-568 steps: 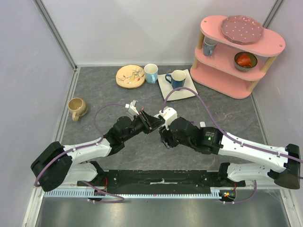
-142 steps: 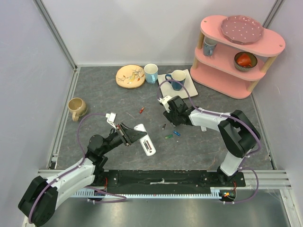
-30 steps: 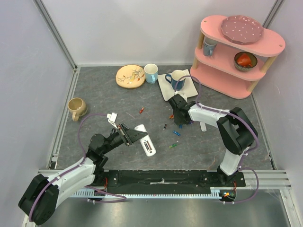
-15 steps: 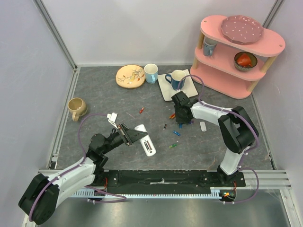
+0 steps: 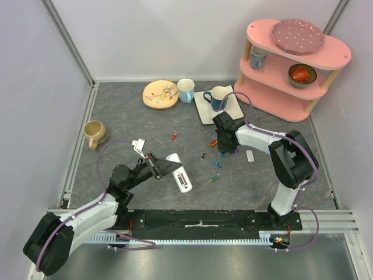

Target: Load the batteries into the remote control

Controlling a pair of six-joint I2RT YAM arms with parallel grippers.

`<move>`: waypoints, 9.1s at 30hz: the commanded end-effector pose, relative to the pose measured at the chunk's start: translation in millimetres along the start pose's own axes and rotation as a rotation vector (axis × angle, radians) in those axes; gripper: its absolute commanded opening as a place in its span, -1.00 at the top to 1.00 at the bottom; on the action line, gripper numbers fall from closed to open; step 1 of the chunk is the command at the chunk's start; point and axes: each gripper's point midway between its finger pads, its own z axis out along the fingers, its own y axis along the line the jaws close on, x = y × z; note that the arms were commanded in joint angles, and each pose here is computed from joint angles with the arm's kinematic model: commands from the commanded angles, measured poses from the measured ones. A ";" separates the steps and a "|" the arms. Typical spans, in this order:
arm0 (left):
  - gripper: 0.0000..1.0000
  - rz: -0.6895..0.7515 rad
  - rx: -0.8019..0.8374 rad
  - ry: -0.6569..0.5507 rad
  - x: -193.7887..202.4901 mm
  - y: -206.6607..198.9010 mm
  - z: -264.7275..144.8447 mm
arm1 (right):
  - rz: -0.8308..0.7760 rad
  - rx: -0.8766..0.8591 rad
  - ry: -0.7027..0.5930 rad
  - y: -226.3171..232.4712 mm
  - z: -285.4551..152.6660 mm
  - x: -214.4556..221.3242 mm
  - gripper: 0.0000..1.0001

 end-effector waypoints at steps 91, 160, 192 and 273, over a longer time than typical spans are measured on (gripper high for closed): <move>0.96 -0.166 0.049 -0.086 -19.1 -15.4 51.3 | -0.357 -0.436 -0.670 155.7 -228.5 70.8 1.00; 0.96 -0.146 0.067 -0.074 -17.6 -15.8 54.5 | -0.218 -0.386 -0.708 153.8 -271.0 36.7 -0.10; 0.96 -0.125 0.138 -0.077 -21.9 -31.7 57.1 | 0.173 -0.925 -0.279 150.6 -236.8 46.6 -0.85; 0.96 -0.095 0.166 -0.124 -39.4 -48.3 57.8 | 0.281 -0.888 -0.213 130.7 -198.4 65.2 -0.63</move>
